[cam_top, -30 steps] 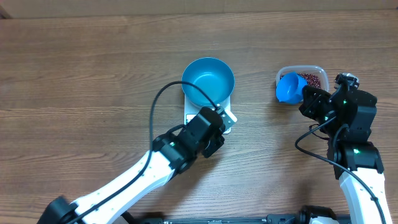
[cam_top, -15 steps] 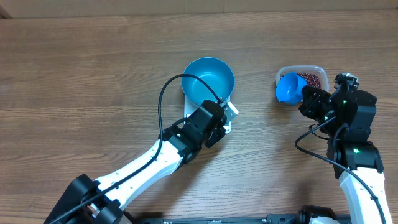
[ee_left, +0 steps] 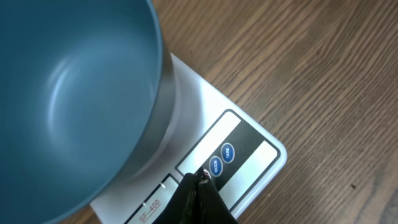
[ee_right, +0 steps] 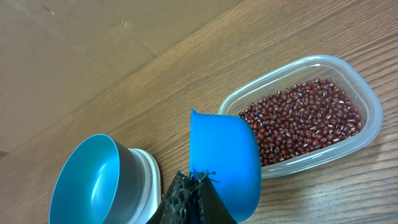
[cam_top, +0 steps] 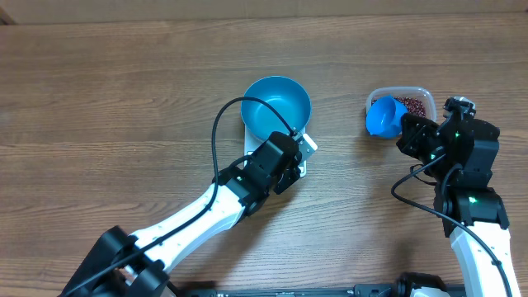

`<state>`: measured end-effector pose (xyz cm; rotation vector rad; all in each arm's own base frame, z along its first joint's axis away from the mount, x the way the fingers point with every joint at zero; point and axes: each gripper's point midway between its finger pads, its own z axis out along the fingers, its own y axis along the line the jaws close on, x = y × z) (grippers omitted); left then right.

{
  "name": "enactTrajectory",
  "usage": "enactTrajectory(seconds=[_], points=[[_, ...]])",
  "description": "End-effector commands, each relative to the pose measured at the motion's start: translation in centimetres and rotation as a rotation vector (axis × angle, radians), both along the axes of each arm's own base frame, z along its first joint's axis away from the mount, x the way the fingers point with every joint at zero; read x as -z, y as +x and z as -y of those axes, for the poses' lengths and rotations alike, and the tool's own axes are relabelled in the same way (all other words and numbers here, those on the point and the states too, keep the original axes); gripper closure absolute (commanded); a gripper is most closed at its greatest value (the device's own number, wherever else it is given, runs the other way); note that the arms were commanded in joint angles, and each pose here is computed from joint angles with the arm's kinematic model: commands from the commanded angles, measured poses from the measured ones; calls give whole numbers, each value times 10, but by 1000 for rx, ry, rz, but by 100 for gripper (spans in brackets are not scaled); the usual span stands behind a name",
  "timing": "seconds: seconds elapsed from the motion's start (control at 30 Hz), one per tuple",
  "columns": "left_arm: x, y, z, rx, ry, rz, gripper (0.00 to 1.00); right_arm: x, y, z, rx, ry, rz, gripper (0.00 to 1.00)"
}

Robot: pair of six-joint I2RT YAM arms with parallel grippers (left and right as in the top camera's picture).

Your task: Scoop item into bowl and weigh 150g on scale

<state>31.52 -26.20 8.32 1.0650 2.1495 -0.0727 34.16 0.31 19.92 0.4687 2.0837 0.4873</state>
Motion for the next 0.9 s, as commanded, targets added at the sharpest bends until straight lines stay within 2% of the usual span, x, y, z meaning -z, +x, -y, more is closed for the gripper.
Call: enactTrajectory(seconds=[0.0,0.87], points=[[14,-2,-2,28,42,-13,95,-16,6,3,4,-8,43,96],[49,2,-15,-10,125,-59,95,-16,6,3,4,-8,41,96]])
